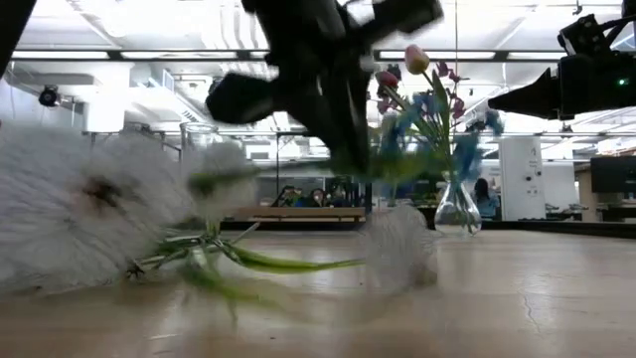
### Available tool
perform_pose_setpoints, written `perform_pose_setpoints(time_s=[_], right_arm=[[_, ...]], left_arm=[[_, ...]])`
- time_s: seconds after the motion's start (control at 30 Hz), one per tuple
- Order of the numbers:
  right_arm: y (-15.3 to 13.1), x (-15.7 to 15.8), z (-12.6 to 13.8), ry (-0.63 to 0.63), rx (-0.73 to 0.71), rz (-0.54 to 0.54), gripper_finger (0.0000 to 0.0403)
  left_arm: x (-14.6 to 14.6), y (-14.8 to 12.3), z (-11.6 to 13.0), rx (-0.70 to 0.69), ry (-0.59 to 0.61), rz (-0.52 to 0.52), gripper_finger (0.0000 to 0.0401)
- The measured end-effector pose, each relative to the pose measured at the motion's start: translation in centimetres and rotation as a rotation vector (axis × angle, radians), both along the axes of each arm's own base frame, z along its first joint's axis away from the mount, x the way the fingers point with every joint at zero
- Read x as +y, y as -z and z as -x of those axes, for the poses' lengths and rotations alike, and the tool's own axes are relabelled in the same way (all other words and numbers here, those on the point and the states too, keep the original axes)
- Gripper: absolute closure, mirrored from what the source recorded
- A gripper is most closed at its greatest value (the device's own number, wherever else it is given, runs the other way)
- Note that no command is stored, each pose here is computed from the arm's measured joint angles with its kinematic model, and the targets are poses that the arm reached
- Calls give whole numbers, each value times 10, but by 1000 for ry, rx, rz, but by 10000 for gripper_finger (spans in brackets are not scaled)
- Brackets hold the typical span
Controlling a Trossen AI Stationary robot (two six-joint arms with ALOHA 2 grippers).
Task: Pick and place flowers into a vace then onto a shelf
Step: Put the blue flowers into the left transparent vase
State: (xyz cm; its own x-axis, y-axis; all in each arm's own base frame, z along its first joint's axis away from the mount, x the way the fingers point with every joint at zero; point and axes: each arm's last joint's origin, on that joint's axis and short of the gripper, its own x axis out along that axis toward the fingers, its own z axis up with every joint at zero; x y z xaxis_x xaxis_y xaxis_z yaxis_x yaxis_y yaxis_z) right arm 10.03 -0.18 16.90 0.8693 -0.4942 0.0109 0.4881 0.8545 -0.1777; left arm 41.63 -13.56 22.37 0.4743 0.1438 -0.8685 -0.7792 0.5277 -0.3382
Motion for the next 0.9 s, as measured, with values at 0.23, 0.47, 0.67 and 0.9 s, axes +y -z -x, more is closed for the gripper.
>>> perform_pose_setpoints(time_s=[0.23,0.47,0.67,0.9], right_arm=[[0,0,0,1,0,0,317],[0,0,0,1,0,0,323],[0,0,0,1,0,0,333],[0,0,0,1,-1,0,335]], left_arm=[[4,-67,26,-124,228,-166,399],[-1,-122,64,-250,236,-551,400],[1,-125,81,-238,195,-726,400],[6,-108,88,-344,332,-803,401]])
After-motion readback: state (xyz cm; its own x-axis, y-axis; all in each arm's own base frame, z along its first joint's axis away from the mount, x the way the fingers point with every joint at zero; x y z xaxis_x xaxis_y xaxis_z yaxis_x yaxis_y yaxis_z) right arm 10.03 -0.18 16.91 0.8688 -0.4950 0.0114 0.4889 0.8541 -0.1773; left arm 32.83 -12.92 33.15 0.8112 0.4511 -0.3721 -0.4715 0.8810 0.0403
